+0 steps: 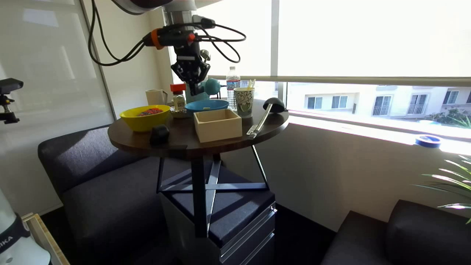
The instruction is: Pick up the blue scoop from the yellow bowl and use it to move a scoop of the content in the yellow bowl into the blue bowl before putting the scoop back into the yellow bowl
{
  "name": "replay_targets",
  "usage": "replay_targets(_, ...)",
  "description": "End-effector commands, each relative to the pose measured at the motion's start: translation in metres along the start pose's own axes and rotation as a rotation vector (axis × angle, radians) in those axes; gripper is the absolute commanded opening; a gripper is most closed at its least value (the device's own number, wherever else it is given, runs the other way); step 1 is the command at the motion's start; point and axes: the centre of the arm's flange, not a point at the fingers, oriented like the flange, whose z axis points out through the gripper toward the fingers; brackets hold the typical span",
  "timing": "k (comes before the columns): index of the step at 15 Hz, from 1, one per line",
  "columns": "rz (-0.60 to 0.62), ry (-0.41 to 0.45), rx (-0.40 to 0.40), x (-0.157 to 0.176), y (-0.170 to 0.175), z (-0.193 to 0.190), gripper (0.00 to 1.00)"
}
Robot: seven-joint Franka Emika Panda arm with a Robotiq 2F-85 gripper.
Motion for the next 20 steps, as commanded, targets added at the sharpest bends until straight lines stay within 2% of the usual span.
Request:
replay_targets(1,-0.057,0.004,-0.129,-0.013,-0.025,-0.003,0.02)
replay_targets(8,-0.143,0.02,-0.323,-0.012,-0.042,0.001,0.02)
replay_targets(15,-0.204,0.063,-0.426,-0.008,-0.051,0.004,0.02)
replay_targets(18,-0.227,0.063,-0.439,-0.007,-0.054,0.005,0.02)
replay_targets(20,-0.183,0.067,-0.333,-0.009,-0.049,-0.001,0.02)
